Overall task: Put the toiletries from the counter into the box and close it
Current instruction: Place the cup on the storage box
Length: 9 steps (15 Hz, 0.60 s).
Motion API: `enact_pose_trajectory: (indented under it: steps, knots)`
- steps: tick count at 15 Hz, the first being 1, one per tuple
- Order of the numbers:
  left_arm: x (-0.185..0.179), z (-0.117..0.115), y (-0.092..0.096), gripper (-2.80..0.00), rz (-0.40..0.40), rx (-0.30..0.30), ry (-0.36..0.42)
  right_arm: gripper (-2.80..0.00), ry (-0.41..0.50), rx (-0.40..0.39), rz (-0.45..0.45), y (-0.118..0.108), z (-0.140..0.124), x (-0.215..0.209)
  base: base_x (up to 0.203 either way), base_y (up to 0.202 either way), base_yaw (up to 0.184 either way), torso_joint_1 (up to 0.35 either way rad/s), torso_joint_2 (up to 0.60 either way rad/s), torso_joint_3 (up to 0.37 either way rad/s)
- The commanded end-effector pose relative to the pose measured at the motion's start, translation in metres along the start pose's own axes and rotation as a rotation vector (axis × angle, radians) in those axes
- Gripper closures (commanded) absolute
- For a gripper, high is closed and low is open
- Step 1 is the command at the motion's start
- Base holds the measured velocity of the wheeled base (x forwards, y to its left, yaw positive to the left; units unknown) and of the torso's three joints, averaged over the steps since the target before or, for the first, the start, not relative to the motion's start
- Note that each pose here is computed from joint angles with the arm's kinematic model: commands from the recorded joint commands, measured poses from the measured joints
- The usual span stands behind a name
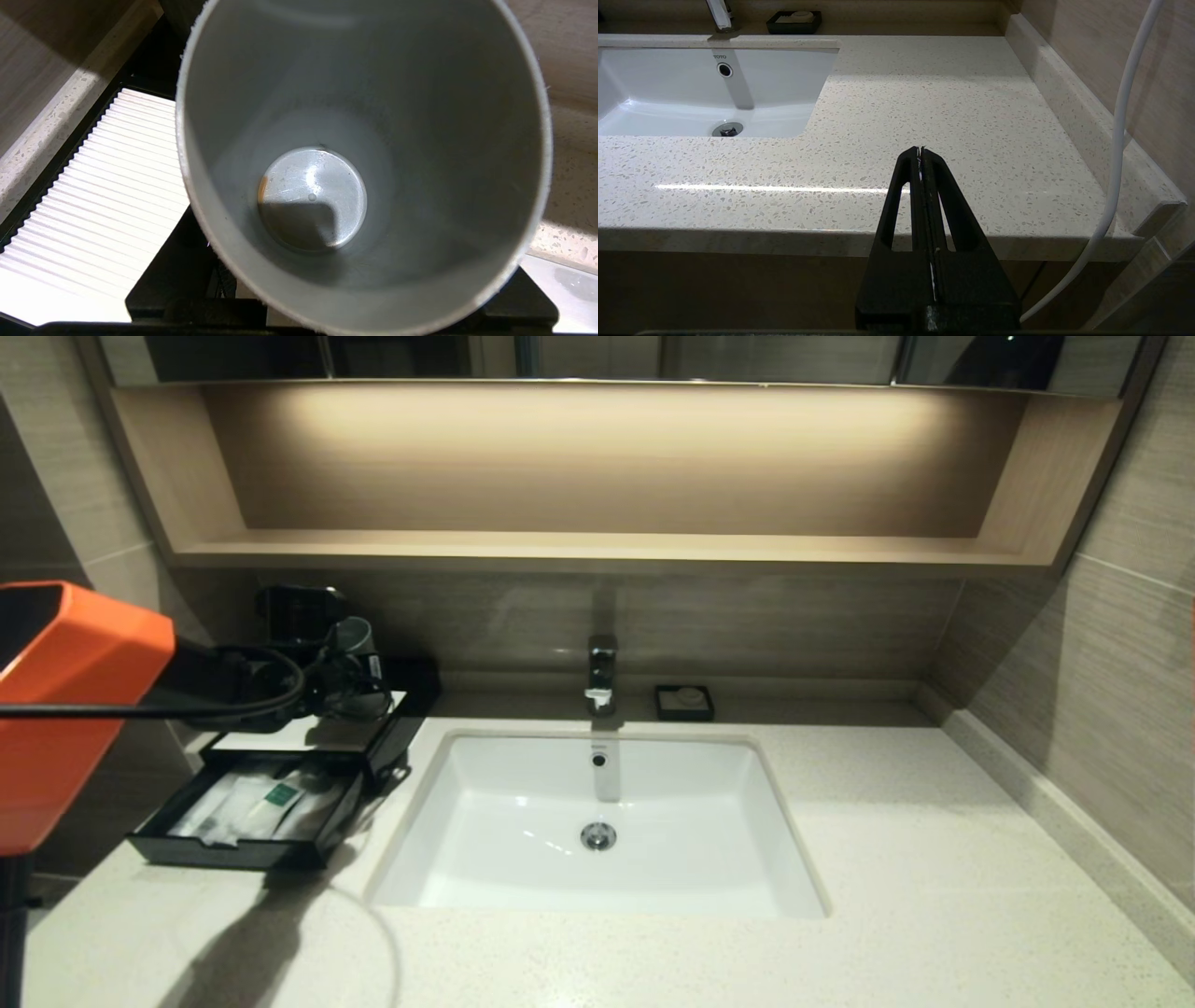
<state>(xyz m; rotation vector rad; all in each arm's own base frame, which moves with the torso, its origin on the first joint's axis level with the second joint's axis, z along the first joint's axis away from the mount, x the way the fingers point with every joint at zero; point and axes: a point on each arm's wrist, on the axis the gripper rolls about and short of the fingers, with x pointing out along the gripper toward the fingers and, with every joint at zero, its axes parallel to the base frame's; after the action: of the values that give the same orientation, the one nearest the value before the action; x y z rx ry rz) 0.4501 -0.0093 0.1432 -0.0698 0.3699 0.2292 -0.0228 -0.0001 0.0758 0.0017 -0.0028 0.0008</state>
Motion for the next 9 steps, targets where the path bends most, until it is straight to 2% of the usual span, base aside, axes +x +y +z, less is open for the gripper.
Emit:
enact_pose_trajectory:
  steps: [1,9]
  knots:
    - [0.0006,-0.0026,0.0004,0.00,0.003,0.000,0.006,0.00,0.000,0.000,0.001,0.0000,-0.0004,0.0000,0.000,0.000,0.000,0.000,0.00,0.000]
    - [0.0027,-0.0032,-0.0001,0.00,0.003,0.002,0.006,0.00,0.000,0.000,0.001,0.0000,-0.0004,0.0000,0.000,0.000,0.000,0.000,0.00,0.000]
